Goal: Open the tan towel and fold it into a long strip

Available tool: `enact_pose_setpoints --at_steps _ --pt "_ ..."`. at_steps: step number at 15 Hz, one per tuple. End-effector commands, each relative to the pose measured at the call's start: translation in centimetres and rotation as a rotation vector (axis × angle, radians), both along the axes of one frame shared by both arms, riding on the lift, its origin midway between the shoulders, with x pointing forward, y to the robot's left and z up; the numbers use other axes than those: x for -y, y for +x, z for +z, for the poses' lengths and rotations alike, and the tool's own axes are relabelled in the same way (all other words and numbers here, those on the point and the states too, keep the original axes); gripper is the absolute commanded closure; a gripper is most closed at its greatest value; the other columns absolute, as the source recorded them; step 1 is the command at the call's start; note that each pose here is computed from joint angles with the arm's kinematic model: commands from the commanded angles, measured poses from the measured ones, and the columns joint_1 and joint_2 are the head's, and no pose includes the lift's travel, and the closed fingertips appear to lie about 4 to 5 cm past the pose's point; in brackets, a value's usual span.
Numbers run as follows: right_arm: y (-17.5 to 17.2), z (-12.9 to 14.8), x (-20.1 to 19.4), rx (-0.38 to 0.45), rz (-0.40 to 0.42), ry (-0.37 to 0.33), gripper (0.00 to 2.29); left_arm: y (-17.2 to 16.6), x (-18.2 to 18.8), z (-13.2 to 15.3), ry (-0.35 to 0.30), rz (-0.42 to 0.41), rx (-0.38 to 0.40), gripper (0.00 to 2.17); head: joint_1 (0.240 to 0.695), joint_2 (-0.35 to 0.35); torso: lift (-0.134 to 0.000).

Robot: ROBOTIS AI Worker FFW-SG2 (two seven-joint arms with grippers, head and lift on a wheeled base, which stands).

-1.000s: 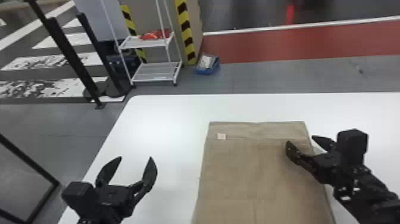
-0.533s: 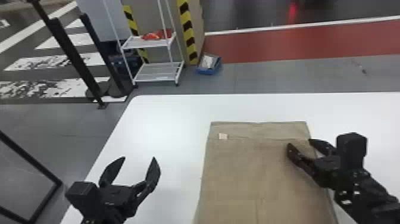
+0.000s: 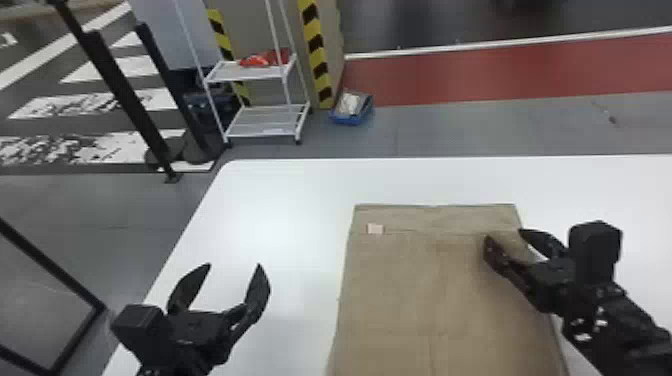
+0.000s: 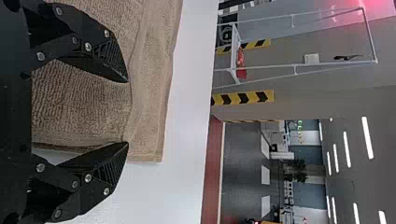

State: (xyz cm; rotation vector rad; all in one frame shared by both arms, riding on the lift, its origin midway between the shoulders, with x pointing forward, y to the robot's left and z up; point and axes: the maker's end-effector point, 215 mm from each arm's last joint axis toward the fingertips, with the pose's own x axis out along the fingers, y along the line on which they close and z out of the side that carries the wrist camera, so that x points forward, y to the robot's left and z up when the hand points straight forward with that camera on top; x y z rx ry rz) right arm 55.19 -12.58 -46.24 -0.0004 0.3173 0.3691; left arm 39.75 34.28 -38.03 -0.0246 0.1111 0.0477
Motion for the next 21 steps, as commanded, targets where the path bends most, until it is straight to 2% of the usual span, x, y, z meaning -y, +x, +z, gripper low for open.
enact_pose_setpoints --at_steps 1,5,7,8,9,11,12,14,16,17,18,20,21 --pt "0.1 0.1 0.0 0.0 0.0 -0.001 0.48 -0.1 0.0 -0.1 -0.005 0.005 0.0 0.08 0.695 0.25 -0.121" --pt "-0.1 0.0 -0.3 0.002 0.004 0.002 0.77 -0.1 0.0 -0.1 -0.005 0.005 0.0 0.08 0.695 0.25 -0.121" --pt "-0.3 0.3 -0.6 0.007 0.014 0.006 0.77 -0.1 0.0 -0.1 -0.007 0.005 -0.001 0.08 0.695 0.253 -0.121" --pt "-0.3 0.7 -0.7 0.014 0.022 0.01 0.96 -0.1 0.0 -0.1 -0.007 0.004 -0.001 0.08 0.695 0.254 -0.121" --pt "-0.5 0.8 -0.9 0.015 0.026 0.014 1.3 -0.2 0.0 -0.2 -0.007 0.004 -0.003 0.08 0.695 0.256 -0.121" --pt "-0.9 1.7 -1.3 0.032 0.031 0.026 1.36 -0.2 0.0 -0.1 -0.006 0.005 -0.001 0.08 0.695 0.261 -0.121" --pt "-1.3 3.1 -1.8 0.056 0.037 0.038 1.36 -0.2 -0.1 0.0 -0.004 0.005 0.0 0.08 0.695 0.262 -0.121" --pt "-2.4 9.1 -3.8 0.193 0.074 0.104 1.36 -0.2 -0.3 0.2 -0.002 0.009 0.005 0.08 0.695 0.272 -0.121" --pt "-5.0 16.3 -7.9 0.348 0.18 0.193 1.36 -0.4 -1.1 0.6 0.001 0.02 0.012 0.08 0.695 0.291 -0.121" --pt "-6.2 18.6 -10.1 0.39 0.233 0.218 1.36 -0.4 -1.6 0.9 0.003 0.029 0.016 0.08 0.695 0.307 -0.121" --pt "-7.6 19.4 -12.6 0.4 0.292 0.232 1.36 -0.6 -2.5 1.3 0.005 0.044 0.023 0.08 0.695 0.35 -0.121" --pt "-9.6 20.1 -17.8 0.402 0.406 0.225 1.35 -0.7 -3.8 2.0 0.005 0.068 0.035 0.08 0.695 0.35 -0.121" --pt "-10.4 18.8 -20.5 0.371 0.453 0.192 1.35 -0.6 -4.3 2.4 0.001 0.076 0.045 0.08 0.695 0.35 -0.121"
